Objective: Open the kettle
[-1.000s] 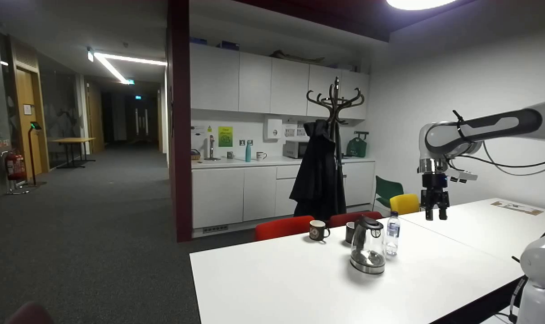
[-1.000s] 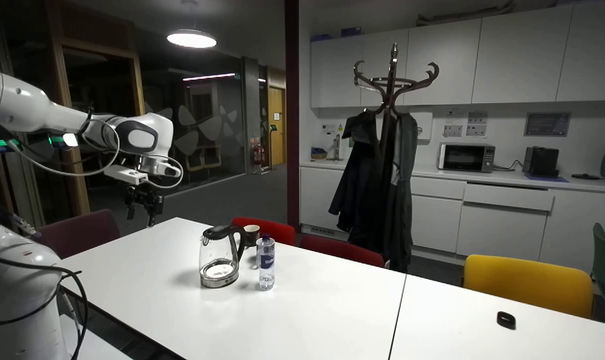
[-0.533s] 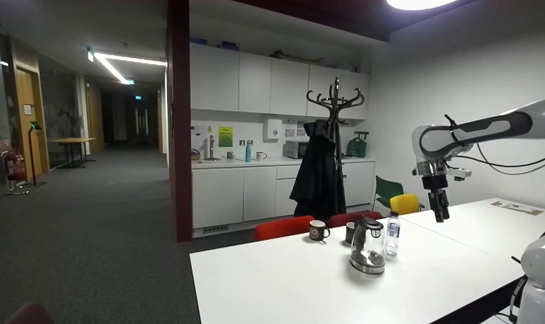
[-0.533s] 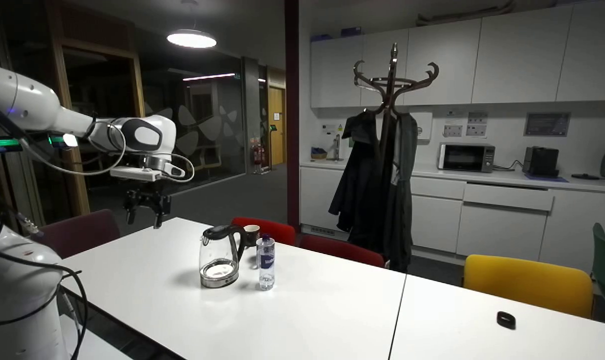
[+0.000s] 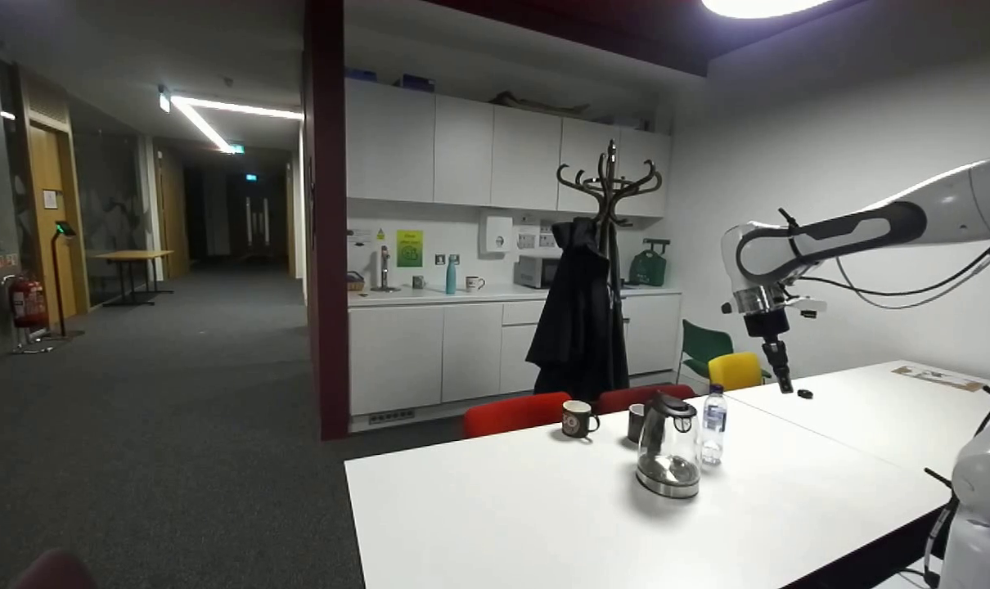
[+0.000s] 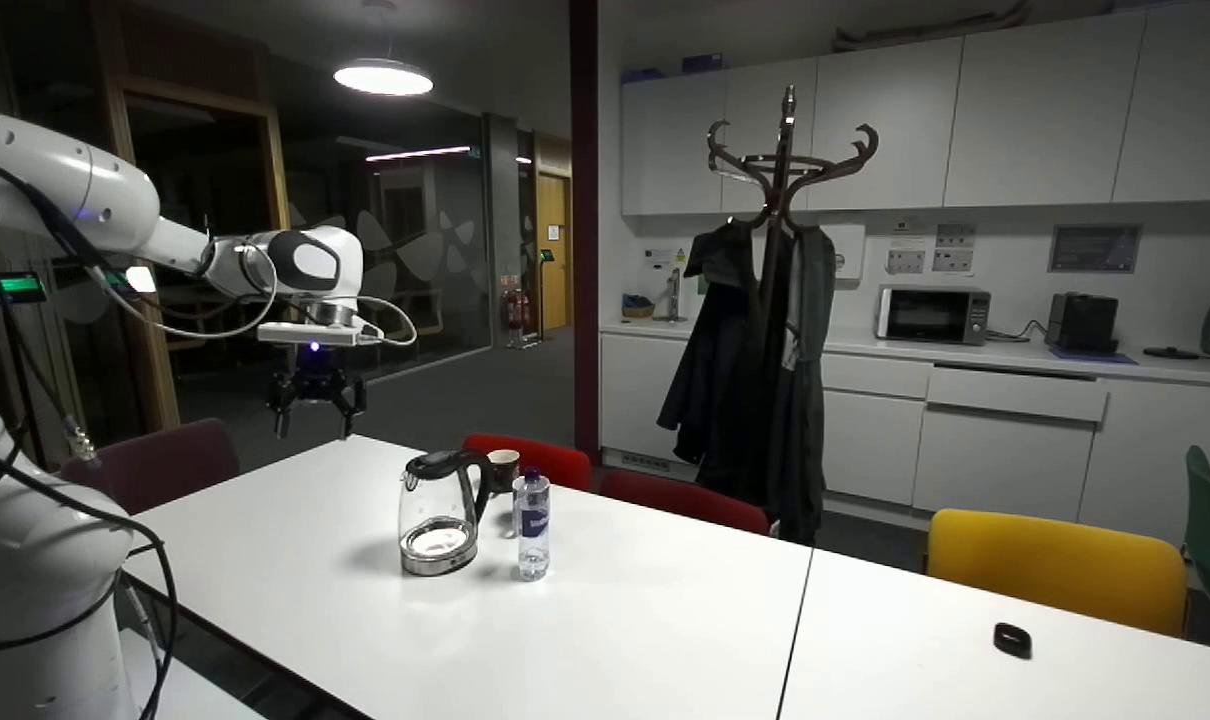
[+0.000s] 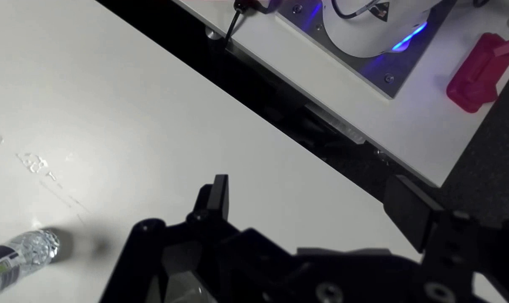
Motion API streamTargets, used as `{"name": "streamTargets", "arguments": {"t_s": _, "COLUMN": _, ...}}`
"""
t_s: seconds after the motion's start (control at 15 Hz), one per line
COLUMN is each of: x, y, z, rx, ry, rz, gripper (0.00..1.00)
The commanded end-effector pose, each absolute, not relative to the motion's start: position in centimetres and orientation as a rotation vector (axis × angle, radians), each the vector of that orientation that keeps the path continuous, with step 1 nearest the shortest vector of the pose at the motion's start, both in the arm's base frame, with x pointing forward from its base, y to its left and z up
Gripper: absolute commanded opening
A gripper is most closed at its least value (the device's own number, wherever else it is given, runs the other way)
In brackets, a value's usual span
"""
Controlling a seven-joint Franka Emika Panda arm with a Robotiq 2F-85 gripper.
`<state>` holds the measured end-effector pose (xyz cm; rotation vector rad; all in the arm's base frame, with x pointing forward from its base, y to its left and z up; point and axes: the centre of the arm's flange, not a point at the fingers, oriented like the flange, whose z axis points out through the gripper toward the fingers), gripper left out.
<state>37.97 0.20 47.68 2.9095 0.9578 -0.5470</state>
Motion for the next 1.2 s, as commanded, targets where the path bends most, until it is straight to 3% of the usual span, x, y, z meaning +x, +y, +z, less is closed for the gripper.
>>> {"name": "streamTargets", "arguments": {"t_s": 0.0, "x": 39.8, "y": 1.2, "z": 48.6, "rx": 2.836, "ry": 1.153, "rz": -0.556, "gripper": 1.0}}
{"name": "streamTargets", "arguments": {"t_s": 0.4, "x": 39.0, "y": 1.3, "z": 47.7, "rx": 2.867, "ry": 1.094, "rz": -0.556, "gripper": 1.0}}
{"name": "streamTargets", "arguments": {"t_s": 0.87, "x": 40.5, "y": 1.8, "z": 49.0, "rx": 2.849, "ry": 1.491, "rz": -0.227, "gripper": 1.0}}
{"name": "streamTargets", "arguments": {"t_s": 1.13, "x": 41.2, "y": 1.8, "z": 48.9, "rx": 2.724, "ry": 1.741, "rz": -0.296, "gripper": 1.0}}
